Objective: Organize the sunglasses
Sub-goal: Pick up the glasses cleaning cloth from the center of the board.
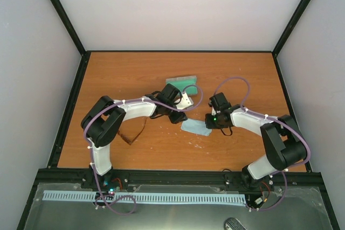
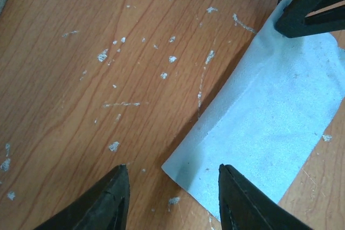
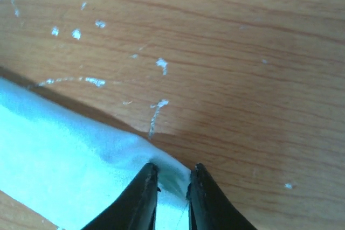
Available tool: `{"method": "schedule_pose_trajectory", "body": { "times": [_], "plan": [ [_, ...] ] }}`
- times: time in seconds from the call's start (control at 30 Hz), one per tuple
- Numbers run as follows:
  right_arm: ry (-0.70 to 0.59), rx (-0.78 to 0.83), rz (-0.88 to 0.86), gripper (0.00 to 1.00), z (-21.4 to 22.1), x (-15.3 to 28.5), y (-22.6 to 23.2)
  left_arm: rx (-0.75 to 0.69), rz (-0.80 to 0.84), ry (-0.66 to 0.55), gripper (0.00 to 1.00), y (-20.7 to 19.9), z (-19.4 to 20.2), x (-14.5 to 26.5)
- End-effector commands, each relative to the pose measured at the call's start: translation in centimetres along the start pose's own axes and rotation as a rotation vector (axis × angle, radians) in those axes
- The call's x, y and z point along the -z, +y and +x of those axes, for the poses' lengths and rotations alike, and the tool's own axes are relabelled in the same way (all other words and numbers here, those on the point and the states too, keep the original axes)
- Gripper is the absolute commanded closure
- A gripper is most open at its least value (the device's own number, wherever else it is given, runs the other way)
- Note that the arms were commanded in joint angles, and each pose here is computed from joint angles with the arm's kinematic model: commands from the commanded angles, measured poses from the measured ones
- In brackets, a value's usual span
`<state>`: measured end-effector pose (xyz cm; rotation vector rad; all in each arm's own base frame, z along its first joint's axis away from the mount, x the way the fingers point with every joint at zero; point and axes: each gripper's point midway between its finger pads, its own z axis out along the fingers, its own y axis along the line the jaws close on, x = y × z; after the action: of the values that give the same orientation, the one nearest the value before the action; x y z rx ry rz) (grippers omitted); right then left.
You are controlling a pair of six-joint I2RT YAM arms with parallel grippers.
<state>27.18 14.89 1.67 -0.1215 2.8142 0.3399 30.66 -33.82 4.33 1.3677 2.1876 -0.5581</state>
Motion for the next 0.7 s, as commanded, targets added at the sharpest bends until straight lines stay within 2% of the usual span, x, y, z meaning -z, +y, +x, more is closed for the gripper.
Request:
{"method": "schedule_pose_trajectory", "body": {
  "times": [0.0, 0.13, 0.67],
  "plan": [
    [0.028, 0.01, -0.008, 0.88, 0.5, -0.3, 0.2, -0.013, 0.026, -0.025, 0.54, -0.1, -0.9, 0.4],
    [0.022, 0.009, 0.004, 0.95, 0.5, -0.2, -0.1, -0.008, 0.064, -0.015, 0.48, -0.6, -0.3, 0.1],
    [0.012, 0.004, -0.011, 0.97, 0.3, -0.1, 0.2, 0.001, 0.094, 0.017, 0.52, -0.2, 0.2, -2.2]
  ]
}}
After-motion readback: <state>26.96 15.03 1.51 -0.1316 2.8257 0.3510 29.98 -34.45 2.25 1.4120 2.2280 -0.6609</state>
